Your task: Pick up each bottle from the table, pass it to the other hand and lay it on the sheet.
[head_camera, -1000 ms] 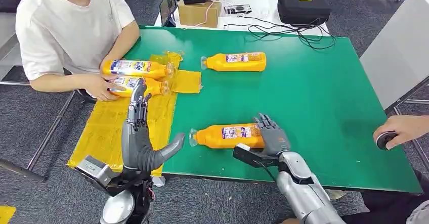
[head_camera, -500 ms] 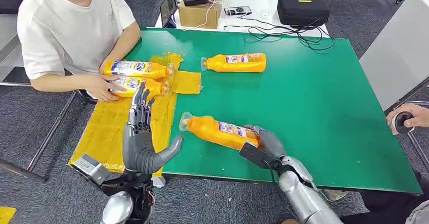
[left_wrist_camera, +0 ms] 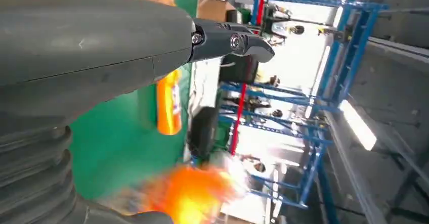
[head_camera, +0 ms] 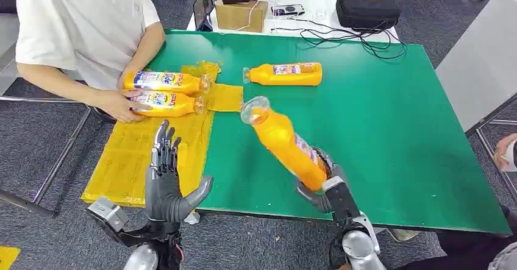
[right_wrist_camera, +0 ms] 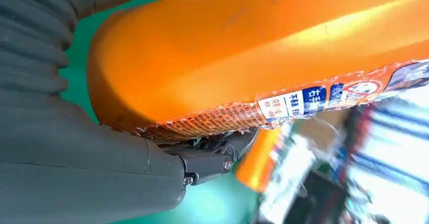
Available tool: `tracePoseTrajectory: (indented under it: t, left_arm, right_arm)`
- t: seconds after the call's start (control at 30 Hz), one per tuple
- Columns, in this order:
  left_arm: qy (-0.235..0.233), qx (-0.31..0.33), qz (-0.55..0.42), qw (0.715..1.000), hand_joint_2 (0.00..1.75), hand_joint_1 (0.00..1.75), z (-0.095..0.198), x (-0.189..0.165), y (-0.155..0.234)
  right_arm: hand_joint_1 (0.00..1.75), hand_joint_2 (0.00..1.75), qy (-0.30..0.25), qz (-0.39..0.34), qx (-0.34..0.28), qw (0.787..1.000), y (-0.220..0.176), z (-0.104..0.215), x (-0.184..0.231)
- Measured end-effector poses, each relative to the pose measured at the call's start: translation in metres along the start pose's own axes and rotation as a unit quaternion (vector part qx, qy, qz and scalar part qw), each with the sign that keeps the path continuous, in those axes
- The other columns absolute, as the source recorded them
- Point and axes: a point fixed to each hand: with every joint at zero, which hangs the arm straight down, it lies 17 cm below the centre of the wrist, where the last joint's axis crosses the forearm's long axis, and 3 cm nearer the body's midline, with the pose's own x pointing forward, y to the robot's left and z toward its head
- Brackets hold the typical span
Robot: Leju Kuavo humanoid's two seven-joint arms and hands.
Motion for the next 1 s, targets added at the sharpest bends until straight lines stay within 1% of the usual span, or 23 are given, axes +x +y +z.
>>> tracePoseTrajectory:
  t: [0.07,0.17,0.3,0.4,0.5,0.67,0.87,1.0]
  left_arm:
    - [0.010,-0.013,-0.013,1.000,1.75,0.00,0.009,-0.008,-0.005]
    - [0.024,-0.056,-0.023,0.998,1.75,0.00,0.023,-0.020,-0.024]
    - [0.048,-0.132,0.000,0.990,1.75,0.00,0.047,-0.033,-0.062]
    - [0.057,-0.152,0.014,0.987,1.75,0.00,0.055,-0.036,-0.074]
    - [0.066,-0.164,0.021,0.984,1.75,0.00,0.060,-0.040,-0.078]
    - [0.081,-0.158,0.053,0.983,1.75,0.00,0.058,-0.042,-0.078]
    - [0.076,-0.108,0.063,0.989,1.75,0.00,0.036,-0.037,-0.062]
    - [0.074,-0.098,0.063,0.990,1.75,0.00,0.031,-0.036,-0.059]
  right_arm:
    - [1.75,1.75,-0.013,-0.016,-0.017,1.000,-0.006,0.002,0.014]
    - [1.75,1.75,-0.027,-0.025,-0.012,0.999,-0.001,0.008,0.028]
    - [1.75,1.75,-0.053,-0.003,0.034,0.998,0.031,0.019,0.046]
    - [1.75,1.75,-0.065,-0.001,0.064,0.996,0.058,0.026,0.058]
    - [1.75,1.75,-0.073,-0.003,0.076,0.994,0.071,0.028,0.065]
    - [1.75,1.75,-0.084,0.016,0.106,0.991,0.093,0.034,0.073]
    - [1.75,1.75,-0.096,0.021,0.142,0.985,0.139,0.052,0.090]
    - [1.75,1.75,-0.096,0.017,0.149,0.984,0.148,0.054,0.094]
